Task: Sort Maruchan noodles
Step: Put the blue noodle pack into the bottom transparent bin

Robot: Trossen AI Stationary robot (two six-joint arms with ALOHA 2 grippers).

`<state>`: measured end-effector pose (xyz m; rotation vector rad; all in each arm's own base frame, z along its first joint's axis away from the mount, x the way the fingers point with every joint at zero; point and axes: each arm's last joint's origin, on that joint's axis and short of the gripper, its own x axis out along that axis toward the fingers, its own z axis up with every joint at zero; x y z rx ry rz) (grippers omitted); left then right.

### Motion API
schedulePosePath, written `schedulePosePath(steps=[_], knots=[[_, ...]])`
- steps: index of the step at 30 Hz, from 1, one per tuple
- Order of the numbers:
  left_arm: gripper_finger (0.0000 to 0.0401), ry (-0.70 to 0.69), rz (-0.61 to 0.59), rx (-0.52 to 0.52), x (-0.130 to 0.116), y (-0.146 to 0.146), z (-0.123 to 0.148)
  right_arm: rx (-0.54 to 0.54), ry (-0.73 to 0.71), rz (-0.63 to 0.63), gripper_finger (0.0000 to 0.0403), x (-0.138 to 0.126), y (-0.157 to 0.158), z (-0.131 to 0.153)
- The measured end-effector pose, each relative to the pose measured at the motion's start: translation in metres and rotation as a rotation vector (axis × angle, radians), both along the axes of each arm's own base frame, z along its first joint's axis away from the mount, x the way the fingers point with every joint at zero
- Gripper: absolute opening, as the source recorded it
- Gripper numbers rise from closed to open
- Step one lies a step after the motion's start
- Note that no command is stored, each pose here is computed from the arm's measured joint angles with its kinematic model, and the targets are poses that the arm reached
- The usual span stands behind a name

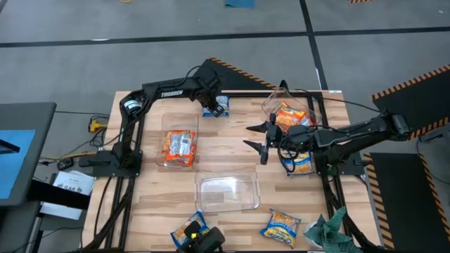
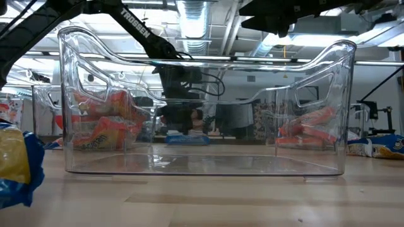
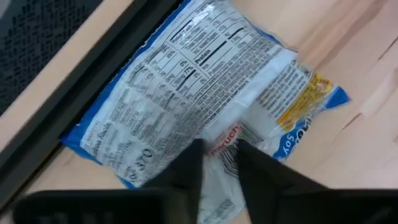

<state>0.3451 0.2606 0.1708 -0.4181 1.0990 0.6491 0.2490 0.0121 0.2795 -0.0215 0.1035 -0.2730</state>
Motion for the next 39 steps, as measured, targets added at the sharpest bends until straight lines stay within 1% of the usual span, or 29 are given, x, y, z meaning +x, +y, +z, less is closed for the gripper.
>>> schedulePosePath(steps=[2, 3, 6, 8, 10, 13, 18, 23, 29, 31, 32, 34, 35, 37, 39], knots=[[0.0022, 0.028, -0.017, 0.006, -0.001, -0.001, -0.001, 0.0, 0.0, 0.0, 0.0264, 0.0, 0.0, 0.0], [0.0013, 0.043, -0.021, 0.012, -0.002, -0.001, -0.001, 0.0, 0.0, 0.0, 0.0264, 0.0, 0.0, 0.0], [0.0003, 0.071, -0.045, 0.047, -0.001, -0.004, 0.001, 0.0, 0.0, -0.001, 0.0264, 0.0, 0.0, 0.0], [0.0001, 0.058, -0.06, 0.077, 0.0, -0.007, 0.009, -0.001, 0.0, -0.002, 0.0264, 0.0, 0.0, 0.0], [0.0, 0.047, -0.065, 0.097, -0.003, -0.011, 0.023, -0.001, 0.001, -0.003, 0.0264, 0.0, 0.0, 0.0], [0.0, -0.027, -0.059, 0.155, -0.008, -0.015, 0.054, -0.002, 0.001, -0.003, 0.0264, 0.0, 0.0, 0.0], [0.0, -0.085, -0.076, 0.203, -0.02, -0.031, 0.096, -0.002, 0.001, -0.003, 0.0264, 0.0, 0.0, 0.0], [0.0, -0.152, -0.151, 0.247, -0.024, -0.065, 0.135, -0.002, -0.003, -0.004, 0.0264, 0.0, 0.0, 0.0], [0.0, -0.228, -0.332, 0.291, -0.019, -0.134, 0.17, -0.002, -0.007, -0.008, 0.0264, 0.0, -0.001, 0.001], [0.0, -0.226, -0.371, 0.338, -0.016, -0.152, 0.176, -0.001, -0.007, -0.01, 0.0264, 0.0, -0.001, 0.001], [0.0, -0.211, -0.373, 0.372, -0.016, -0.156, 0.177, 0.003, -0.008, -0.009, 0.0264, 0.0, -0.001, 0.001], [0.0, -0.182, -0.353, 0.42, -0.016, -0.156, 0.178, 0.018, -0.013, -0.011, 0.0264, 0.0, -0.001, 0.001], [0.0, -0.183, -0.34, 0.427, -0.017, -0.153, 0.178, 0.023, -0.013, -0.011, 0.0264, 0.0, -0.001, 0.001], [0.0003, -0.213, -0.324, 0.396, -0.017, -0.14, 0.176, 0.023, -0.013, -0.011, 0.0264, 0.0, -0.001, 0.001], [0.0012, -0.258, -0.302, 0.328, -0.02, -0.12, 0.172, 0.023, -0.012, -0.011, 0.0264, 0.0, -0.001, 0.0]])
